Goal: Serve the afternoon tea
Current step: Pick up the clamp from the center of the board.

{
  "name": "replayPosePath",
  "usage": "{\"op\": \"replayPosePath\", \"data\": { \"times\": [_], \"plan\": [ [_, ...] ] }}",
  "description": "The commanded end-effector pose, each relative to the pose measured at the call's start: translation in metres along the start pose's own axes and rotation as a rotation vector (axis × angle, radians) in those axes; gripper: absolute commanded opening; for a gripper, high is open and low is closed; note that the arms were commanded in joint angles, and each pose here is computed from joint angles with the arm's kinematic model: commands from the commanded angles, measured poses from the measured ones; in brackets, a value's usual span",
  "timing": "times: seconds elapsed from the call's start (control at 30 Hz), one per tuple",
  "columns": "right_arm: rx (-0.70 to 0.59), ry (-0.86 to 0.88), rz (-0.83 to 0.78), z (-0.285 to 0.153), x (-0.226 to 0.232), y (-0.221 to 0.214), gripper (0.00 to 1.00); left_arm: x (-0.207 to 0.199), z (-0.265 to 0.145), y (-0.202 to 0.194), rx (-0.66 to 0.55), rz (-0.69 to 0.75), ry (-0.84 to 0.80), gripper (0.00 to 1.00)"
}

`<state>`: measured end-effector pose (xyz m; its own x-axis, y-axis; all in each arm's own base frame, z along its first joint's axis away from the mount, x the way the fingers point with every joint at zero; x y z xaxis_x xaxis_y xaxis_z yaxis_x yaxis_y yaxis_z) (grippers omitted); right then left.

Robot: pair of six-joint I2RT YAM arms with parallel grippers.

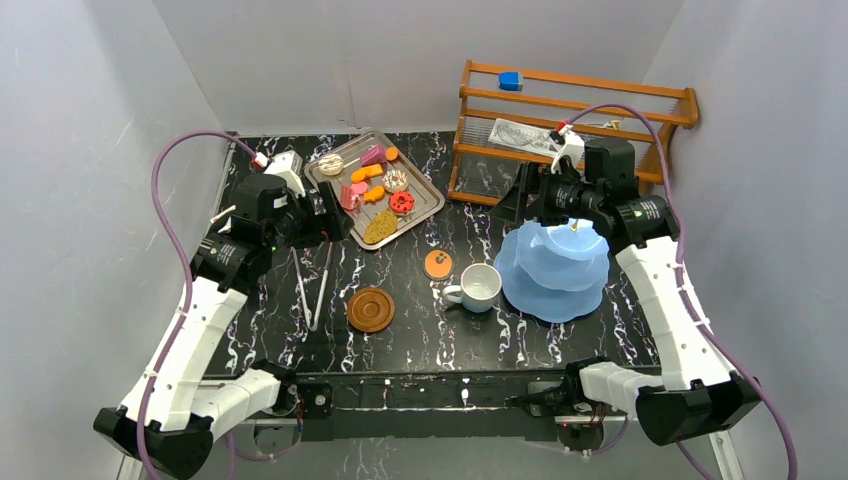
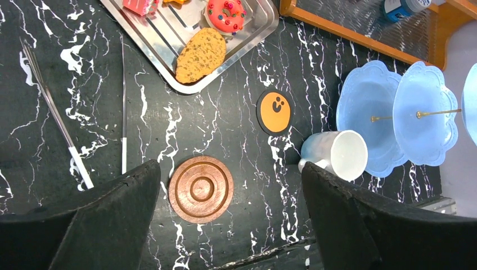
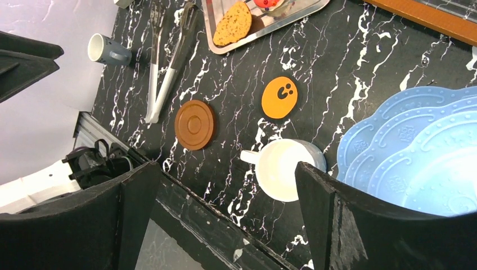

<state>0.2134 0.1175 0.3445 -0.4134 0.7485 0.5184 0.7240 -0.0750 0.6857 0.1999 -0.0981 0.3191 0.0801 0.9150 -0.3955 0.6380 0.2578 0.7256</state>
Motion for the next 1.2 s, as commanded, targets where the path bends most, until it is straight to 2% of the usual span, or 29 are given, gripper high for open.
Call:
{"op": "replayPosePath", "data": {
  "times": [0.0, 0.27, 0.53, 0.67, 0.93, 1.17],
  "plan": [
    [-0.086, 0.06, -0.037, -0.011, 0.013, 0.01, 0.99, -0.004, -0.008, 0.016, -0.075, 0.024, 0.008, 0.93],
    [-0.135, 0.056, -0.055, -0.022, 0.02, 0.015, 0.99, 0.004, 0.0, 0.016, -0.065, 0.046, 0.083, 0.93],
    [-0.199, 0.071, -0.115, -0.038, 0.029, 0.018, 0.99, 0.027, 0.035, -0.003, 0.104, -0.024, 0.233, 0.93],
    [-0.234, 0.087, -0.166, -0.053, 0.038, 0.019, 0.99, 0.049, 0.048, -0.014, 0.145, -0.089, 0.306, 0.93],
    [-0.357, 0.065, -0.226, -0.085, 0.053, 0.023, 0.99, 0.089, 0.078, -0.059, 0.267, -0.185, 0.429, 0.93],
    [-0.392, 0.03, -0.245, -0.096, 0.055, 0.023, 0.99, 0.114, 0.095, -0.09, 0.365, -0.233, 0.541, 0.93]
  ]
}}
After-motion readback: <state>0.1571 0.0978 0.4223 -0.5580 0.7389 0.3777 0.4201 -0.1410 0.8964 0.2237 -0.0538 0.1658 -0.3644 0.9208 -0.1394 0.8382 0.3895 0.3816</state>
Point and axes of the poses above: each gripper's point midway between its finger pads, its own z axis out along the fingers, its own x axis along the line the jaws close on, y = z × x, the point moved 8 cm from there along -z, back along the fingers, and after that the axes turned 1 degree about -z, right-handed, at the moved point
